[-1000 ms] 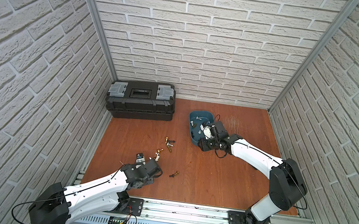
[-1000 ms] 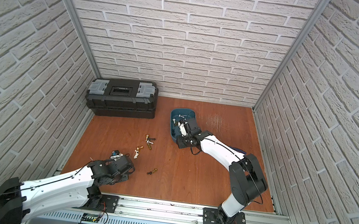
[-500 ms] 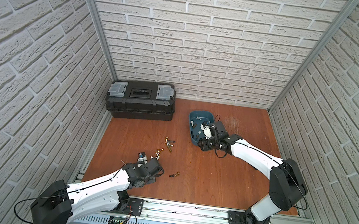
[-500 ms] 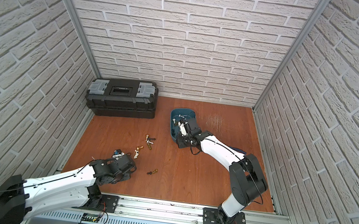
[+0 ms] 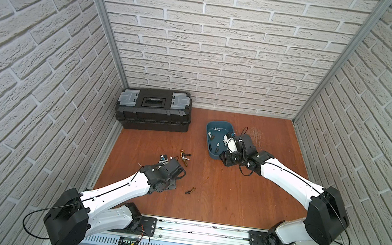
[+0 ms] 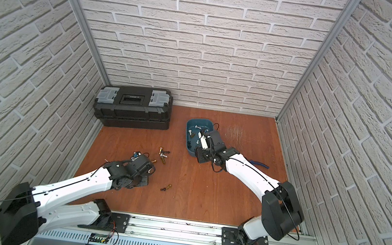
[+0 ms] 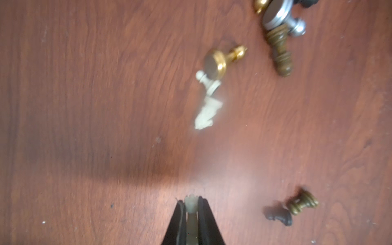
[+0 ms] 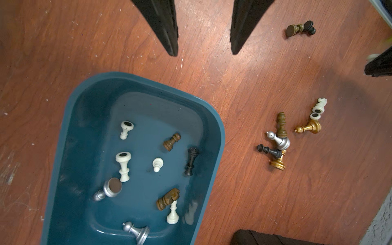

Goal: Put the chess pieces into the storage box
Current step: Pick up the chess piece at the center of the board, then place the chess piece in the storage box.

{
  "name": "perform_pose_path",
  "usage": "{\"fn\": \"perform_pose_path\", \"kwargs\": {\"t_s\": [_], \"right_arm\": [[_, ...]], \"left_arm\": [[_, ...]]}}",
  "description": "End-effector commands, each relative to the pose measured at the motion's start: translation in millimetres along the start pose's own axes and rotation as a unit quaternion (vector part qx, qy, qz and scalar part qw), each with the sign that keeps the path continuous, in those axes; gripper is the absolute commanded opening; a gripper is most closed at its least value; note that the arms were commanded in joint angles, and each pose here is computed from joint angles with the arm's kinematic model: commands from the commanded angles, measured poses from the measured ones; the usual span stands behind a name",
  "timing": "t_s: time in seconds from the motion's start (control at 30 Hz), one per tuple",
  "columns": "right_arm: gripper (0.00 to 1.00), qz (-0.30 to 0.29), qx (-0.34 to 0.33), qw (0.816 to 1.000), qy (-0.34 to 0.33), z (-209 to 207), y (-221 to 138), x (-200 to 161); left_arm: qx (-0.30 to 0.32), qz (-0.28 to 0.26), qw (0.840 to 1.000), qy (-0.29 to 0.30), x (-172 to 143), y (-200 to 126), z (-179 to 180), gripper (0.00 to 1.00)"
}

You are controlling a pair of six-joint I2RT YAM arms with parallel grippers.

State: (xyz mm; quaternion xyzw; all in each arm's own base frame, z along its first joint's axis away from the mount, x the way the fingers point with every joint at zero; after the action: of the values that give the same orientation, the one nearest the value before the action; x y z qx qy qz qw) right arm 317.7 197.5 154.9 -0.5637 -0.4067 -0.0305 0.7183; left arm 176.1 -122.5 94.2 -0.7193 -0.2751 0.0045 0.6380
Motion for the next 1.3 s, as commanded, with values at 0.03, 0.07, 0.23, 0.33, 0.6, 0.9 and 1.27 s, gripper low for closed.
{"fn": "perform_pose_path", "kwargs": {"t_s": [0.03,0.07,0.23,0.33,0.6,0.9,1.27], "right_arm": [[0.44,-0.029,-0.010,1.000,-0.003,0,-9,7],[0.44,-0.030,-0.010,0.999,-0.004,-1,-10,8],[0.44,-0.043,-0.019,0.999,-0.004,-4,-21,9],[0.43,-0.058,-0.026,0.998,-0.001,-6,-30,9],[0.43,-0.091,-0.070,0.993,0.005,-23,-60,4],[0.42,-0.087,-0.096,0.991,0.012,-37,-68,-9],[0.42,-0.067,-0.033,0.997,0.008,-21,-60,-12]], "left_arm": [[0.001,-0.013,1.000,0.021,12,-7,-9,0.11],[-0.003,-0.014,1.000,0.024,13,-7,-13,0.11],[-0.019,-0.021,0.999,0.045,30,-12,-43,0.12],[-0.040,-0.024,0.996,0.072,50,-14,-81,0.12],[-0.096,-0.034,0.984,0.146,123,6,-215,0.12],[-0.137,0.004,0.976,0.169,153,77,-309,0.16],[-0.164,-0.011,0.974,0.155,176,87,-328,0.48]]}}
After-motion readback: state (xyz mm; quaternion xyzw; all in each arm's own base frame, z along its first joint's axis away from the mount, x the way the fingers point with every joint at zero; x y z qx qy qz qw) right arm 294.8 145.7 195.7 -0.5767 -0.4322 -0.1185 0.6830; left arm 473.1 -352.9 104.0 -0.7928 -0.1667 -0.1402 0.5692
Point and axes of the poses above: each gripper's point midway between its finger pads, its own y axis out along the fingers, its own z axis along the line the jaws close on, x = y × z, the point moved 3 cm from there along -y, back along the fingers, and after that the axes turned 14 degrees about -y, right-handed, at the moved point
